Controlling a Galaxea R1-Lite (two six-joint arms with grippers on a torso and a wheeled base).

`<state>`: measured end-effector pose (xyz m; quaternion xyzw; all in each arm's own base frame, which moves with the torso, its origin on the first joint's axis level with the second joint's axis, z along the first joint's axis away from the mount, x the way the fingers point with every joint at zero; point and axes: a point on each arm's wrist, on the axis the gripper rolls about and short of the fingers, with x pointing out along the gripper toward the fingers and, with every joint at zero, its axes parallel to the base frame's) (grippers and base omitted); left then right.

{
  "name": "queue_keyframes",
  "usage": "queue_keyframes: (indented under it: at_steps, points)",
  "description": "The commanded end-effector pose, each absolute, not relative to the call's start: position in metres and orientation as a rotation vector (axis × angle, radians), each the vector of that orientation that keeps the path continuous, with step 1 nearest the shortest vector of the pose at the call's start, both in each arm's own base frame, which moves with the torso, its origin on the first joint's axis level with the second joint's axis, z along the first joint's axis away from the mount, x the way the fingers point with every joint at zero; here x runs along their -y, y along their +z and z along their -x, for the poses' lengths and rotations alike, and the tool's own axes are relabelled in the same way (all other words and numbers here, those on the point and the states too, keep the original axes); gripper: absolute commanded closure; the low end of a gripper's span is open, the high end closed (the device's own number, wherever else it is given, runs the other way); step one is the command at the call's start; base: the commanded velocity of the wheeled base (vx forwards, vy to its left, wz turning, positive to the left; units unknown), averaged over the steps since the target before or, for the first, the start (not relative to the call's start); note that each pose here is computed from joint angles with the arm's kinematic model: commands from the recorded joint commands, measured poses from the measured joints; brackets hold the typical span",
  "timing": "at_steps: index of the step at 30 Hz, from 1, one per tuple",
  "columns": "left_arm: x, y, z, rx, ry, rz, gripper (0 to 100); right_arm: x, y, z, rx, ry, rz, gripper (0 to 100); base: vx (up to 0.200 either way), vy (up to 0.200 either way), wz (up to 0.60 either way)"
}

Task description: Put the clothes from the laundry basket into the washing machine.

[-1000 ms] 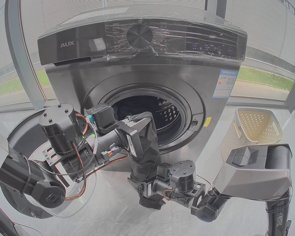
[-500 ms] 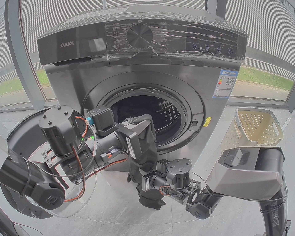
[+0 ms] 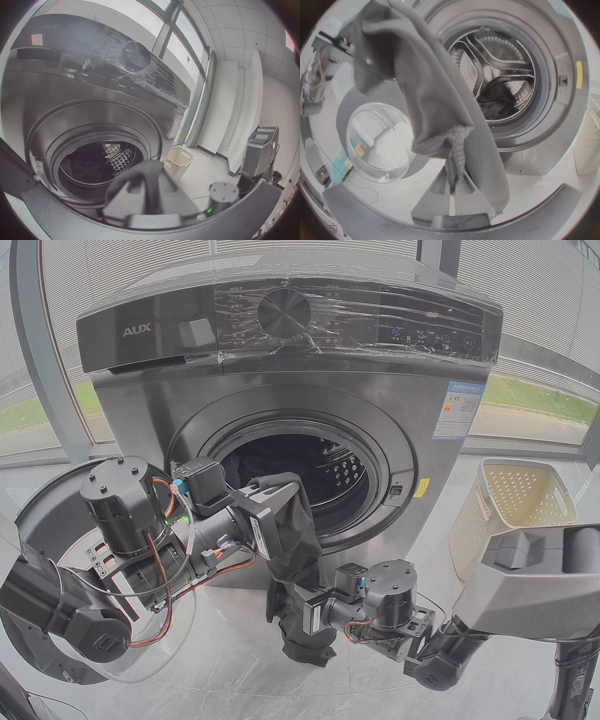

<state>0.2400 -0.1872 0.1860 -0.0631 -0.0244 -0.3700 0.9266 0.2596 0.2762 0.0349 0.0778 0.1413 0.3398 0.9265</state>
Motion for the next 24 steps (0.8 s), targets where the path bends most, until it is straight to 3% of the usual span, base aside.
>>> queue_keyframes:
  at_steps: [1, 6, 11, 24]
  points:
    - [0.184, 0.178, -0.247, 0.027, -0.731, 0.122, 0, -0.253, 0.083, -0.228, -0.231, 0.737, -0.187, 100, 0.0, 0.0, 0.0]
    - [0.187, 0.171, -0.252, -0.002, -0.72, 0.129, 0, -0.242, 0.103, -0.216, -0.197, 0.749, -0.214, 100, 0.0, 0.0, 0.0]
    - [0.186, 0.139, -0.264, -0.094, -0.643, 0.104, 0, -0.235, 0.125, -0.206, -0.183, 0.784, -0.297, 100, 0.0, 0.0, 0.0]
    - [0.181, 0.143, -0.25, -0.009, -0.664, 0.132, 0, -0.233, 0.138, -0.222, -0.123, 0.735, -0.351, 100, 0.0, 0.0, 0.0]
